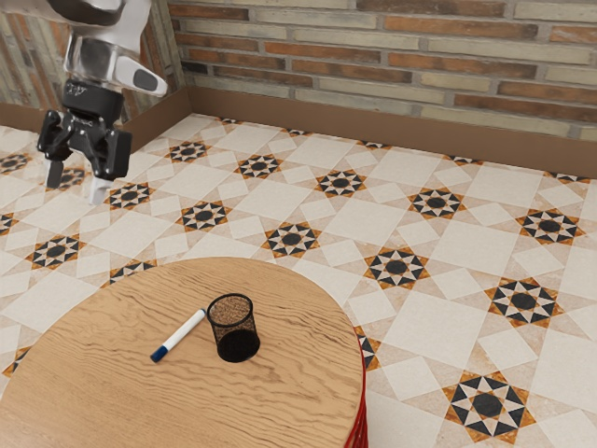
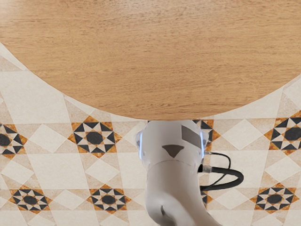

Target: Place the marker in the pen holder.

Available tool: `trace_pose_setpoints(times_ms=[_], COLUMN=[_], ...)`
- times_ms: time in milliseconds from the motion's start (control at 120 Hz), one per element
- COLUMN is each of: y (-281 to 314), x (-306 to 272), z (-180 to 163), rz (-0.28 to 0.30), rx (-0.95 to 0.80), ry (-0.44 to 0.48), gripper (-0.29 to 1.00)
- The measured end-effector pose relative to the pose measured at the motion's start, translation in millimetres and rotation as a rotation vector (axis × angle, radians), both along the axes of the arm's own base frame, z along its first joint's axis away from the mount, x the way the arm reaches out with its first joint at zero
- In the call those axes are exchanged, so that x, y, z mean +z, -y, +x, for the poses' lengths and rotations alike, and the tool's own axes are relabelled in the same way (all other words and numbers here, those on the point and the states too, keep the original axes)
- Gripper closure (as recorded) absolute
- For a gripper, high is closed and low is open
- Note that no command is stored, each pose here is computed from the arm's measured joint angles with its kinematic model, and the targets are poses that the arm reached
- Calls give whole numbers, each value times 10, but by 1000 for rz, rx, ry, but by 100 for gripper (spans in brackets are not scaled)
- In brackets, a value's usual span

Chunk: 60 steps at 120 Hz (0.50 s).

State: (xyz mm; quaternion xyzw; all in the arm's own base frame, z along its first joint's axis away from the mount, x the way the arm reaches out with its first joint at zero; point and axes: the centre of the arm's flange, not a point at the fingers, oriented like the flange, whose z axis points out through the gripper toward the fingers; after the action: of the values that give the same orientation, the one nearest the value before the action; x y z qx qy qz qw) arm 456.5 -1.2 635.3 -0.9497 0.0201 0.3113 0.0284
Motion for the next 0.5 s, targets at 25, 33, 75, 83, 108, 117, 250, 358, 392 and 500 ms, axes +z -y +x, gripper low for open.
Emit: trace_pose_setpoints(times_ms=[25,33,75,83,108,117,250,358,392,500], y=[23,31,76,85,112,121,293,-197,-357,-455], x=[-105,-135,-216,-226,-245,-249,-497,-1733,-2058,-2696], z=[113,150,309,337,414,438,816,1349,1428,1440], rz=[-4,-5,-15,-17,-21,-22,-69,-77,-76,-67], rx=[-16,-21,-46,-50,-62,-66,-108,-38,-17,-19], ry=[48,64,144,159,202,216,328,193,165,129], gripper=[0,0,0,0,0,0,0,0,0,0])
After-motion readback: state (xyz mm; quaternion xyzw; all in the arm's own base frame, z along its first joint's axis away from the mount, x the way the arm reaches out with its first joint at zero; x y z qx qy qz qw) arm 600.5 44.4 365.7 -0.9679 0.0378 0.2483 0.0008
